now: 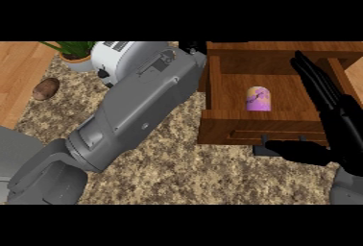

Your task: Pick up the can, place it into the drawer and close the drawer

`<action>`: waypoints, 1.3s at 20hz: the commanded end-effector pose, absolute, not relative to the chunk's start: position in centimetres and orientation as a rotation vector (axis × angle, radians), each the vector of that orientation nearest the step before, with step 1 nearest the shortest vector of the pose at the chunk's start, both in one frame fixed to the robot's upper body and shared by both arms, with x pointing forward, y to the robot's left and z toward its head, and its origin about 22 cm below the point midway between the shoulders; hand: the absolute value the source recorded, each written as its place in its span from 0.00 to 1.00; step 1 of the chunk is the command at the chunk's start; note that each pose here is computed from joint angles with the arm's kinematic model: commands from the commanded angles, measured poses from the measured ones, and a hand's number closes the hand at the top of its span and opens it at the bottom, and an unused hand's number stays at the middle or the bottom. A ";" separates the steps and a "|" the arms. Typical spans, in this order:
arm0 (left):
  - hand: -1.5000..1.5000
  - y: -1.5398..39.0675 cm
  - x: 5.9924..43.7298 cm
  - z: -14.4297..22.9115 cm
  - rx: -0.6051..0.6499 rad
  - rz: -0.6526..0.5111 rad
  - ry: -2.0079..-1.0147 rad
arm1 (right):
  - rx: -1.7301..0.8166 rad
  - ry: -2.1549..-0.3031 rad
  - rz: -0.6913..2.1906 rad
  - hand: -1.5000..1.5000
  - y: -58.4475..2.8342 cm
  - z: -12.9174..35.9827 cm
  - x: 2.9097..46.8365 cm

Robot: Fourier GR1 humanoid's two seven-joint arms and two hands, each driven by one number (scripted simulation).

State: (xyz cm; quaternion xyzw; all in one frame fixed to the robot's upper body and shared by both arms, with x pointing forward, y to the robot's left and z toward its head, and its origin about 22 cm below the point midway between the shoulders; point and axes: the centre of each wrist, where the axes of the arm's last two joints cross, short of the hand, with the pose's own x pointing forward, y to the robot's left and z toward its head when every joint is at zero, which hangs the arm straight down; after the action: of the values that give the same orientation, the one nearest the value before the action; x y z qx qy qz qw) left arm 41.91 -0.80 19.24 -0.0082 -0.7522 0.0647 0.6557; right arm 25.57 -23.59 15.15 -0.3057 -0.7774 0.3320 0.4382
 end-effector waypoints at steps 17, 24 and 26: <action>0.00 5.7 41.7 21.6 0.043 0.172 -1.698 | -1.050 -1.670 1.154 0.00 -18.0 5.3 38.2; 0.00 8.4 41.8 22.7 0.040 0.174 -1.709 | -1.185 -1.634 1.144 0.00 -18.8 3.5 40.9; 0.00 9.7 41.8 20.2 0.068 0.178 -1.701 | -1.191 -1.637 1.146 0.00 -18.5 2.5 40.7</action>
State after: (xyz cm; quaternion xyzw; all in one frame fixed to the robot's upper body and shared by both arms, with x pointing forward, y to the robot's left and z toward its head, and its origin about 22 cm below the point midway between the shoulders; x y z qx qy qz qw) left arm 41.85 8.30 21.12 0.0251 -0.7528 0.0754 0.6535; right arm 40.73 -19.39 5.36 -0.4646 -0.6560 0.4541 0.3842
